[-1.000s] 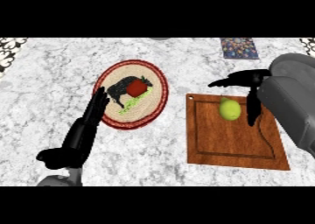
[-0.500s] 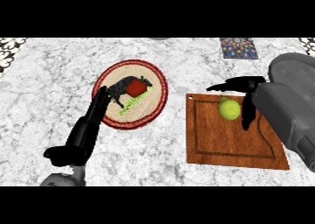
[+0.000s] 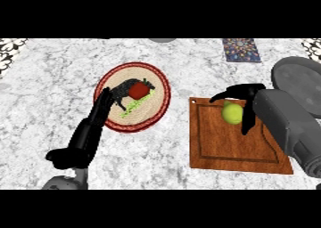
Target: Pick the pear from the cutting board and place it in the pan
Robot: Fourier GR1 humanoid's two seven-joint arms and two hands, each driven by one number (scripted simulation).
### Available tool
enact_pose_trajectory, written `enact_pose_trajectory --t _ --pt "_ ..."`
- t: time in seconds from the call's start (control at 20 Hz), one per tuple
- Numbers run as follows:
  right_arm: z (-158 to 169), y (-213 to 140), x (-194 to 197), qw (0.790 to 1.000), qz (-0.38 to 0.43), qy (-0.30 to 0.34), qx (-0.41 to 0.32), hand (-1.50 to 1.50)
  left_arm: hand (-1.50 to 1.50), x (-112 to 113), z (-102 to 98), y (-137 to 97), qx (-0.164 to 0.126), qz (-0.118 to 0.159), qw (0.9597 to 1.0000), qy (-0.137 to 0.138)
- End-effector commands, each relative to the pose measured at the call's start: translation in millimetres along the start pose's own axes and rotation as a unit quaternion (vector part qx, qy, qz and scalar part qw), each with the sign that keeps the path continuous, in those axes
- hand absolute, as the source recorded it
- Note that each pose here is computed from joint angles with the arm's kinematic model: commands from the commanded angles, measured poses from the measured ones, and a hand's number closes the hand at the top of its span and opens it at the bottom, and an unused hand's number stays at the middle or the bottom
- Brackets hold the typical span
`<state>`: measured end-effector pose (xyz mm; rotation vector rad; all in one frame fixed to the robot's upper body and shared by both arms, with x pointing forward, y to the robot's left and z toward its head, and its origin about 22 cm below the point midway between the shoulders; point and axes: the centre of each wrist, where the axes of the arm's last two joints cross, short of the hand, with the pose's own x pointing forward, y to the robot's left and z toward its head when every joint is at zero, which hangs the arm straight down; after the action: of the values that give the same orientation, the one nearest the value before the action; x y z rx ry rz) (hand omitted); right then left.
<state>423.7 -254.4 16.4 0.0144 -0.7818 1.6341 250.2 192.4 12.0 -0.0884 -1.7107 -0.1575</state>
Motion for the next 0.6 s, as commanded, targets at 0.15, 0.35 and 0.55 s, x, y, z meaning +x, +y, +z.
enact_pose_trajectory --t 0.15,0.35,0.55 --pt "-28.1 28.0 10.9 0.996 0.056 -0.053 0.055 1.50 0.00 2.2 -0.1 -2.0 -0.008 0.009 0.9999 0.006" --pt "-15.1 23.9 -3.8 0.996 0.064 -0.049 0.040 1.50 0.00 -10.0 3.0 -3.1 0.004 -0.001 1.0000 0.007" --pt "-12.9 25.2 -8.9 0.996 0.065 -0.063 0.000 1.50 0.00 -0.3 1.4 3.7 0.007 0.006 1.0000 0.003"
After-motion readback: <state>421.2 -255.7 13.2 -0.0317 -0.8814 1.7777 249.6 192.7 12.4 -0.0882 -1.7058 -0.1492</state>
